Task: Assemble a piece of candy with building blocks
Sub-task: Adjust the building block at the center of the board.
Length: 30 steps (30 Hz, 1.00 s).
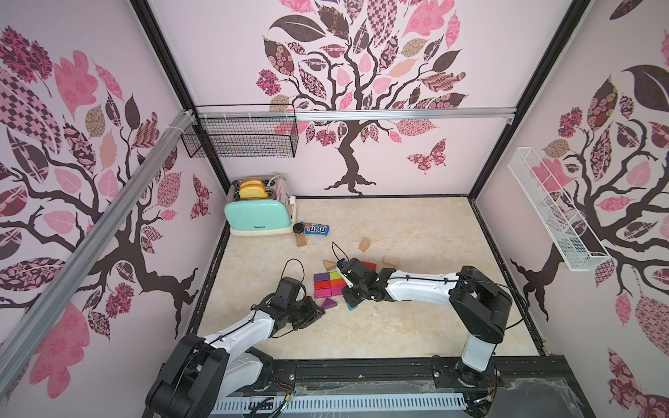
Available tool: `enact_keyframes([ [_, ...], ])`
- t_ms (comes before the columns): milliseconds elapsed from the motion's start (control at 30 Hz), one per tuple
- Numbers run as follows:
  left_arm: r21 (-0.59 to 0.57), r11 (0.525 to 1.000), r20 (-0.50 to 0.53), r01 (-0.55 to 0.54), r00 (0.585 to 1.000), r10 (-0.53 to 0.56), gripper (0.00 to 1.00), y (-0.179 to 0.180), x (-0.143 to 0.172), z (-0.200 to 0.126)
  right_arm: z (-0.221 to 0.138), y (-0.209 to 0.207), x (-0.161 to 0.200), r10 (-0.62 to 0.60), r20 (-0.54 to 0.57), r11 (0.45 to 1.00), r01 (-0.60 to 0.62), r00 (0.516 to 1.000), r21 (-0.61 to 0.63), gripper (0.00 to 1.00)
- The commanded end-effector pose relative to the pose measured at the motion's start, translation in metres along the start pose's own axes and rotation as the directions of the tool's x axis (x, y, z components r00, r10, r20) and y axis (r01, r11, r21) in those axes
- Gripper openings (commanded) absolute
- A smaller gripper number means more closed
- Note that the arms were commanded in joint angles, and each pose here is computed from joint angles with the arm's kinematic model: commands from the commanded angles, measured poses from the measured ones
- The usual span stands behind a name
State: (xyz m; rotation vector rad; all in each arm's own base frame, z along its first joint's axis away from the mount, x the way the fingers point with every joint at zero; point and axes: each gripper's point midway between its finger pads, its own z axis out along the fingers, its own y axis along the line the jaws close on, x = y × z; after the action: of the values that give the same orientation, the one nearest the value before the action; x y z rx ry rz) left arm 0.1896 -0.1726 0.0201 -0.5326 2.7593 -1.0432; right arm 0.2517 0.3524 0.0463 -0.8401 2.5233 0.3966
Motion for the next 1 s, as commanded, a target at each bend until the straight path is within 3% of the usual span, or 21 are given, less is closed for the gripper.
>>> enact_keyframes([
  [0,0.009,0.999,0.016,-0.035,0.999,0.034,0.22,-0.007,-0.006,0.001,-0.004,0.003,-0.009,-0.014,0.025,1.0,0.014,1.0,0.002,0.35],
  [967,0.032,0.999,0.01,-0.005,1.0,0.004,0.22,-0.017,-0.012,0.012,-0.02,-0.007,-0.003,-0.008,0.046,0.999,0.007,0.999,0.032,0.35],
])
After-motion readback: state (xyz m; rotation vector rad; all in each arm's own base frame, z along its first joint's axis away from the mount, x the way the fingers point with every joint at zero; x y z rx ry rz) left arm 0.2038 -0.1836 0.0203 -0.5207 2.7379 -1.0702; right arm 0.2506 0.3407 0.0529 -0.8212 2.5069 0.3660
